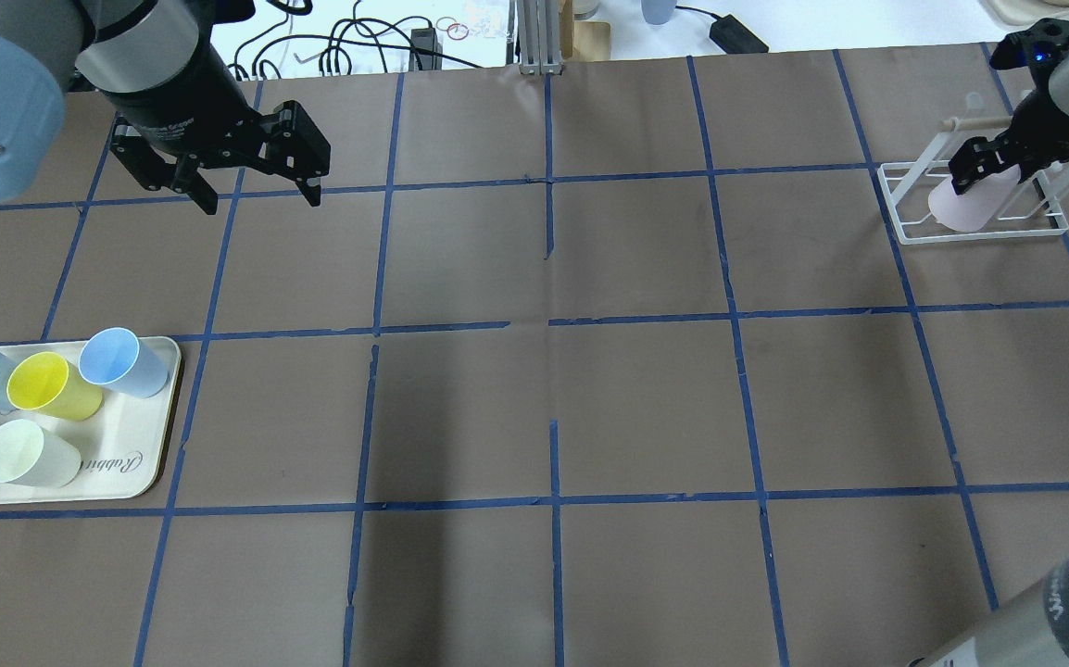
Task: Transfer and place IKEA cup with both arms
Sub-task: 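Close the right gripper on the pink cup's base, then lift the pink cup toward the left gripper while the left arm reaches in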
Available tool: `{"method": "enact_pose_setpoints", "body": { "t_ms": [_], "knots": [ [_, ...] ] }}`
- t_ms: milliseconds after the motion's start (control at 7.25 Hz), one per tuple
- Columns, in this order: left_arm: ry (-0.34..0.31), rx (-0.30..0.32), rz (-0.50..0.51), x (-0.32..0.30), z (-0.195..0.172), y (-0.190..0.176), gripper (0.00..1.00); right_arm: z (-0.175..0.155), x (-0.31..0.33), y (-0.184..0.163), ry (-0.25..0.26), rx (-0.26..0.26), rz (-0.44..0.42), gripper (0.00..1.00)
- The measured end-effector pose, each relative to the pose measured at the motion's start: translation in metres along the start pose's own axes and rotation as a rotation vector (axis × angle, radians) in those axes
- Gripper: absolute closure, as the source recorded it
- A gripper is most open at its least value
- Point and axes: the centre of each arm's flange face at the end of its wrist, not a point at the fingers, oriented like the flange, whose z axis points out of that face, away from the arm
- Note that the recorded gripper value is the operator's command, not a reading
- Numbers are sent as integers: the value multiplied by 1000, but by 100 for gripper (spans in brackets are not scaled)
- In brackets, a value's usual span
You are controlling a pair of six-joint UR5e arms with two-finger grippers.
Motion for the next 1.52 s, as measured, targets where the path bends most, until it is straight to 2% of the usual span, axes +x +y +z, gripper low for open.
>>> {"method": "enact_pose_setpoints", "body": {
  "t_ms": [138, 276, 690, 1103, 1241, 1517],
  "knots": [
    [0, 0, 0, 0, 0, 0, 0, 0, 0, 0, 3, -3, 0, 89],
    [0, 0, 0, 0, 0, 0, 0, -1, 1, 1, 8, -4, 0, 93],
    [0, 0, 0, 0, 0, 0, 0, -19, 3, -2, 27, 13, -1, 93],
    [7, -3, -3, -3, 1, 0, 0, -52, 6, -1, 76, 33, -2, 93],
    [34, -6, -8, -10, 3, -1, 0, -66, 4, 1, 84, 38, -3, 93],
    [193, -18, -33, -35, 6, -3, 0, -96, 0, 8, 97, 54, -4, 93]
  ]
}}
